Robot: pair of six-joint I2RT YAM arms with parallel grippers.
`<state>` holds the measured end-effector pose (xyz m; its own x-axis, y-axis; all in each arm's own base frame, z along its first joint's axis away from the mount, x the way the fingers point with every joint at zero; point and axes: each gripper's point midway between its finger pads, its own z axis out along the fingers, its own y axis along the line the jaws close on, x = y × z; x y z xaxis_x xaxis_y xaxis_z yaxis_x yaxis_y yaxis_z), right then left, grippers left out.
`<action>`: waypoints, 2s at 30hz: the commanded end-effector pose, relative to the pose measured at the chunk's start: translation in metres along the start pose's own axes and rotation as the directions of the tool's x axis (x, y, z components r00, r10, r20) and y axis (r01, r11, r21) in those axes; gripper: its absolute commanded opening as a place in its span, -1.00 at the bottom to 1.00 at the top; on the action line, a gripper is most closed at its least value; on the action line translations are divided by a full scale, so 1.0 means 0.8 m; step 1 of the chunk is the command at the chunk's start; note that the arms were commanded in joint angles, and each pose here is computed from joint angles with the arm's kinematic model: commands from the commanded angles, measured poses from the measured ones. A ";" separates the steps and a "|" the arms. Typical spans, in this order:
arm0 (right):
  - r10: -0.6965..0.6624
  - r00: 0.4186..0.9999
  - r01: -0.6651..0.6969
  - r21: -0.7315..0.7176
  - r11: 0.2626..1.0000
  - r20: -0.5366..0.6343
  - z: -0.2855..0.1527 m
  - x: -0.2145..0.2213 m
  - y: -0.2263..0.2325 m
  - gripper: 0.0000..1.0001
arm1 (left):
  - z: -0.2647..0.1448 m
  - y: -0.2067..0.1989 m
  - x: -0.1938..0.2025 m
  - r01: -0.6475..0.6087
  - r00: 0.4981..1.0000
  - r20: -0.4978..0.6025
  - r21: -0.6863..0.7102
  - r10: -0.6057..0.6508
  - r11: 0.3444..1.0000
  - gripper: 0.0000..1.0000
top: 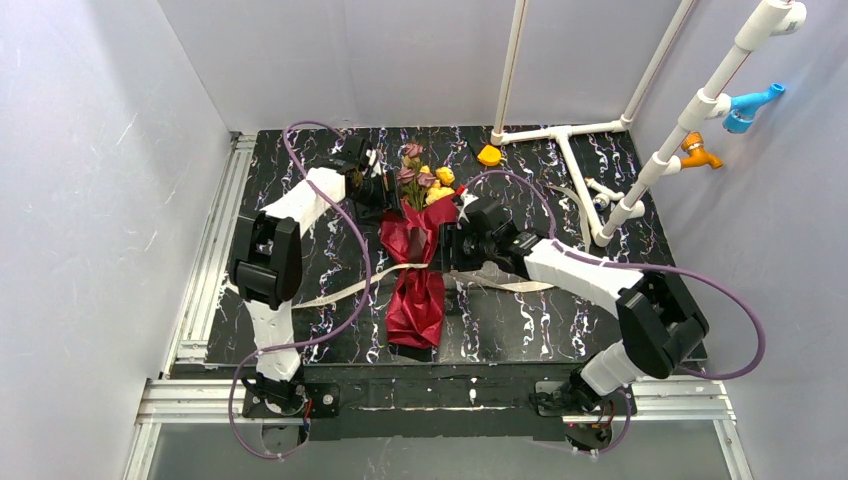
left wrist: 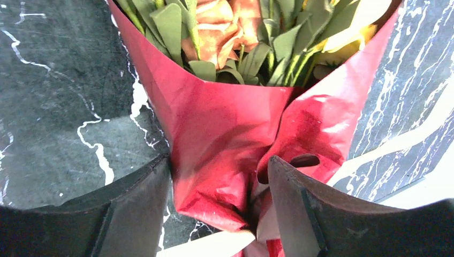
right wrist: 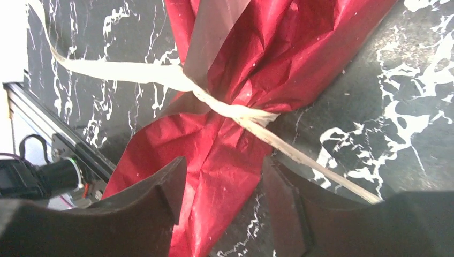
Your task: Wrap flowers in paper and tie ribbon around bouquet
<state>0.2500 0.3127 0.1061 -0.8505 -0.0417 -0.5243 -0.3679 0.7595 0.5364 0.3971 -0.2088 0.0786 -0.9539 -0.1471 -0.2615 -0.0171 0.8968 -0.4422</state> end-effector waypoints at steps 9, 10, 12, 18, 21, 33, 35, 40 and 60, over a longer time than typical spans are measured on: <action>0.035 0.995 -0.059 -0.287 0.956 -0.090 -0.040 0.040 0.115 0.15 | -0.106 -0.015 0.002 -0.035 0.991 0.124 -0.041 0.040 0.999 0.27; 0.039 0.993 -0.071 -0.304 0.950 -0.111 -0.036 0.050 0.124 0.09 | -0.109 -0.014 0.004 -0.036 0.991 0.126 -0.040 0.041 0.999 0.27; 0.041 0.992 -0.081 -0.357 0.930 -0.118 -0.030 0.057 0.147 -0.02 | -0.111 -0.011 0.011 -0.035 0.991 0.125 -0.043 0.040 0.998 0.27; -0.011 0.992 -0.045 -0.442 0.896 -0.124 -0.025 0.071 0.195 -0.18 | -0.115 0.004 0.037 -0.029 0.993 0.108 -0.064 0.036 0.998 0.25; -0.023 0.992 -0.035 -0.444 0.896 -0.126 -0.018 0.072 0.196 -0.20 | -0.116 0.012 0.051 -0.025 0.994 0.102 -0.068 0.032 0.997 0.25; -0.075 0.996 0.038 -0.490 0.871 -0.056 -0.023 0.036 0.230 -0.22 | -0.130 0.028 0.092 -0.007 0.994 0.109 -0.068 0.014 0.998 0.23; -0.070 0.994 0.024 -0.466 0.885 -0.081 -0.012 0.045 0.219 -0.25 | -0.133 0.029 0.095 -0.007 0.993 0.113 -0.067 0.015 0.998 0.23; -0.046 0.988 -0.014 -0.376 0.926 -0.148 0.017 0.092 0.161 -0.36 | -0.137 0.034 0.104 -0.012 0.993 0.112 -0.077 0.020 0.997 0.23; -0.032 0.986 -0.007 -0.234 0.972 -0.162 0.016 0.068 0.107 0.05 | -0.167 0.041 0.138 0.021 0.994 0.109 -0.085 -0.012 0.996 0.26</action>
<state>0.1406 0.3835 0.0498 -0.9462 -0.2122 -0.2444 -0.3214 0.5268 0.7868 0.2680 -0.1462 0.1293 -0.9268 -0.1933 -0.3221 -0.0640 0.9262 -0.3715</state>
